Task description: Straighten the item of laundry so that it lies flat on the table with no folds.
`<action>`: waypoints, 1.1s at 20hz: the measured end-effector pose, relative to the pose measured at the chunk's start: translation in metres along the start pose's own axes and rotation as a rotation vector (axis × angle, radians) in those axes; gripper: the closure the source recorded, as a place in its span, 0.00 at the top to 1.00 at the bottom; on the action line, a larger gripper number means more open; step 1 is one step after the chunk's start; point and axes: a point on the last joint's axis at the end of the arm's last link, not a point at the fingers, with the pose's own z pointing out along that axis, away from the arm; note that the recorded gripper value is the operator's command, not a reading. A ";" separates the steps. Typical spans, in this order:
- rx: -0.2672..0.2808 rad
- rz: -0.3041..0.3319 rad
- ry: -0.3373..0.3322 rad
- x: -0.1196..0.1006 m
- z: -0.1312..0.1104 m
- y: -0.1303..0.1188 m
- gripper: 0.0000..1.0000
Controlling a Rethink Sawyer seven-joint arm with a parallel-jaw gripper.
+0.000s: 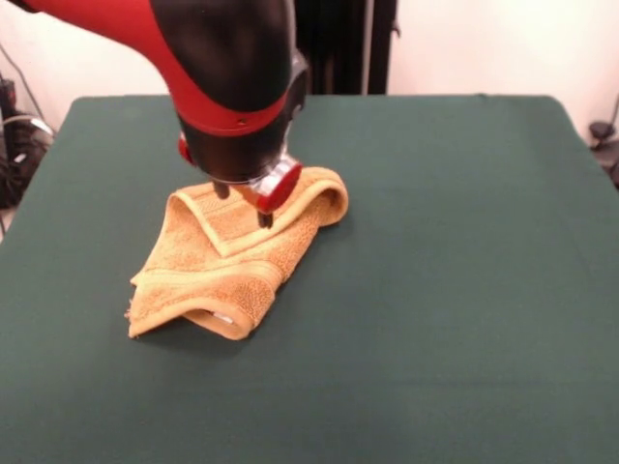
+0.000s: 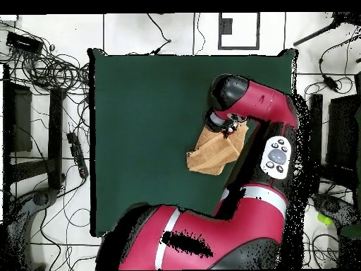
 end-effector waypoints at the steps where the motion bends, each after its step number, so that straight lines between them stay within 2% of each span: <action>1: -0.005 -0.002 0.000 0.002 -0.002 0.004 1.00; 9: -0.011 -0.003 0.000 0.004 -0.003 0.010 1.00; 13: 0.040 -0.015 -0.021 0.004 0.003 0.008 1.00; 19: 0.188 -0.070 -0.062 0.010 0.028 0.010 1.00; 21: 0.219 -0.083 -0.066 0.013 0.035 0.011 1.00; 22: 0.254 -0.099 -0.068 0.017 0.045 0.013 1.00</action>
